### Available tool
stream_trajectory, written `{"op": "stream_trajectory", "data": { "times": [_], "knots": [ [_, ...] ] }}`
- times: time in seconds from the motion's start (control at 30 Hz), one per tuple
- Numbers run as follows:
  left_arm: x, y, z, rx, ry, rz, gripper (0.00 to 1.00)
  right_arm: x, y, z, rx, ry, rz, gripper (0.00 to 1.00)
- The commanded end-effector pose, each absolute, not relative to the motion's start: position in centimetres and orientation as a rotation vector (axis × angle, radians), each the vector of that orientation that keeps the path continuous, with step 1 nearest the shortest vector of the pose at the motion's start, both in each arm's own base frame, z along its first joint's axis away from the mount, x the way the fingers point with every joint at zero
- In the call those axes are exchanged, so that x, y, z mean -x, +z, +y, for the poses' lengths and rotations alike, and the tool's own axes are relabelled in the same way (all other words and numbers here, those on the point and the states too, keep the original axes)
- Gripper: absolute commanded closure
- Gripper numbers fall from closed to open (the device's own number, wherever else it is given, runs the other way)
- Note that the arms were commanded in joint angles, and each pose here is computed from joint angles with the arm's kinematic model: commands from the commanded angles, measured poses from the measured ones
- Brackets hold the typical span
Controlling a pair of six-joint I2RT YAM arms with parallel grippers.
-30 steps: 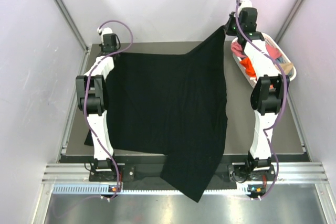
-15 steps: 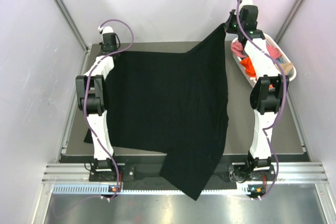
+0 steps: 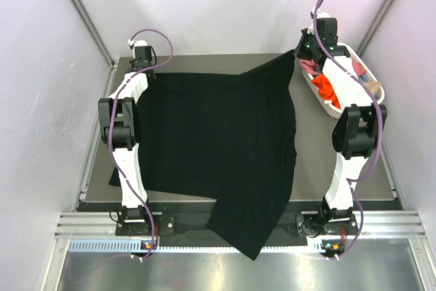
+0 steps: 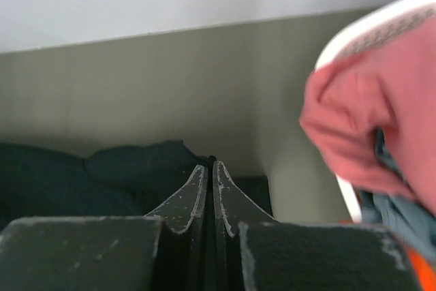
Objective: Fold and stack the t-shirts
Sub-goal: Fold the tshirt
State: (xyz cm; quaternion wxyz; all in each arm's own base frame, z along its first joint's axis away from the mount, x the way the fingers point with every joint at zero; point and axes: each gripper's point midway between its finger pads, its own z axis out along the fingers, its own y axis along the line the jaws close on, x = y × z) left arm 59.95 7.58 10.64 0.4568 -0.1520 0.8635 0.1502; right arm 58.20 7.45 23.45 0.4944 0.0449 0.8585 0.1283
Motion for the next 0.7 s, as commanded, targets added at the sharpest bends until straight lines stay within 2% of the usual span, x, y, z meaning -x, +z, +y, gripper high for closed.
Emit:
{"op": "stream_trajectory", "data": {
  "times": [0.0, 0.37, 0.67],
  "knots": [
    [-59.1, 12.1, 8.0, 0.415, 0.376, 2.134, 1.00, -54.8, 28.9, 6.2, -0.154, 0.291, 2.025, 1.00],
    [-54.7, 10.5, 6.7, 0.443, 0.339, 2.320, 1.00, -45.3, 23.5, 7.4, -0.276, 0.418, 2.233, 1.00],
    [-50.7, 10.1, 8.0, 0.468, 0.458, 2.394, 1.00, -38.9, 19.9, 8.5, -0.289, 0.499, 2.324, 1.00]
  ]
}}
